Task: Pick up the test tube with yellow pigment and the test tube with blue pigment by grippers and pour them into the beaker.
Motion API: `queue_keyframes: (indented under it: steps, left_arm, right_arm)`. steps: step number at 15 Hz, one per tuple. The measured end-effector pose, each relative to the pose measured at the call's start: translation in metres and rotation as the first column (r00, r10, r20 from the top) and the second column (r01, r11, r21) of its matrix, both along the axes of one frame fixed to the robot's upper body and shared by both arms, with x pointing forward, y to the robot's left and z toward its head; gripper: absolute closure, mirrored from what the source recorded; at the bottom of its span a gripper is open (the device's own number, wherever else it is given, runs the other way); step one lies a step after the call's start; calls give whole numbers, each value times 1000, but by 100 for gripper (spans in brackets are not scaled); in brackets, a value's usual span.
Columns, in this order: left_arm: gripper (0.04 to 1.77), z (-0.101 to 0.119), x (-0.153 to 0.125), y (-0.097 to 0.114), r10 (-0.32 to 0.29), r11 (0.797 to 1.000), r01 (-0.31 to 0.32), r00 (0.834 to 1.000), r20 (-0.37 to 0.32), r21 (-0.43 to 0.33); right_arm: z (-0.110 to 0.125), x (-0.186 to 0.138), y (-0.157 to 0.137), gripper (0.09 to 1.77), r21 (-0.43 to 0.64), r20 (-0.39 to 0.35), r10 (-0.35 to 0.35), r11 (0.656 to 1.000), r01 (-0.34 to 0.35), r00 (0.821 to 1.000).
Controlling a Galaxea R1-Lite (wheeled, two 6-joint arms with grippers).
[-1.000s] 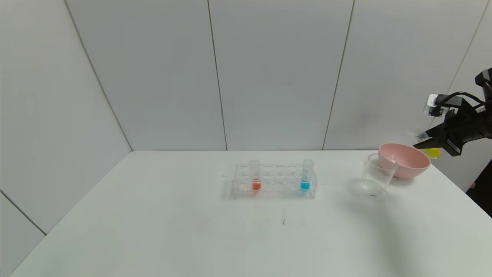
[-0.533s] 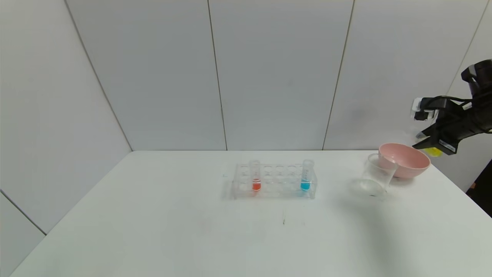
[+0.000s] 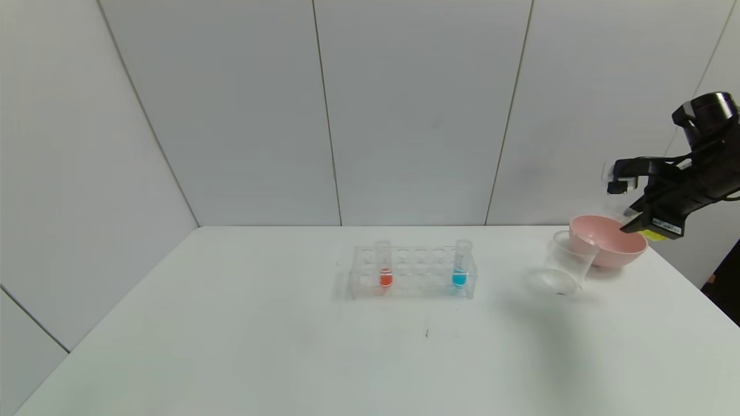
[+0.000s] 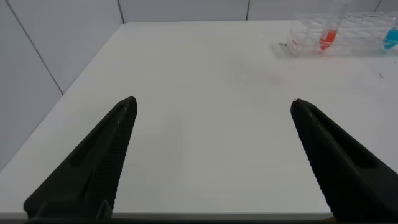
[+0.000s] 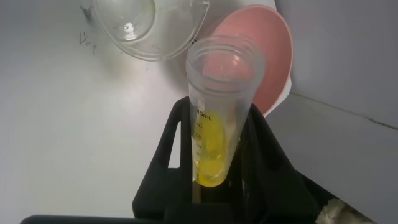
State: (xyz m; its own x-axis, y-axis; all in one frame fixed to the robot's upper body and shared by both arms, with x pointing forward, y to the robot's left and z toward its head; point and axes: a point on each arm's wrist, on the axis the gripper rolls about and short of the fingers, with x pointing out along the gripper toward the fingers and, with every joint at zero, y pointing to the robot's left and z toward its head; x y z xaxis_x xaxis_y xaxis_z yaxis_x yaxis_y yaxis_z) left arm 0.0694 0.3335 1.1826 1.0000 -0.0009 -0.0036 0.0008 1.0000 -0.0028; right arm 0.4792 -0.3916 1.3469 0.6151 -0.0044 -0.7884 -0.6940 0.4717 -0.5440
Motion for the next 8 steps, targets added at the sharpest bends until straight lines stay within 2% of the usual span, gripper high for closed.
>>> queue_keyframes:
  steps: [8]
  left_arm:
    - [5,0,0,0,0,1000,0,1000,0,0]
  right_arm:
    - [-2,2,23,135,-133,-35,2,991,-6,999]
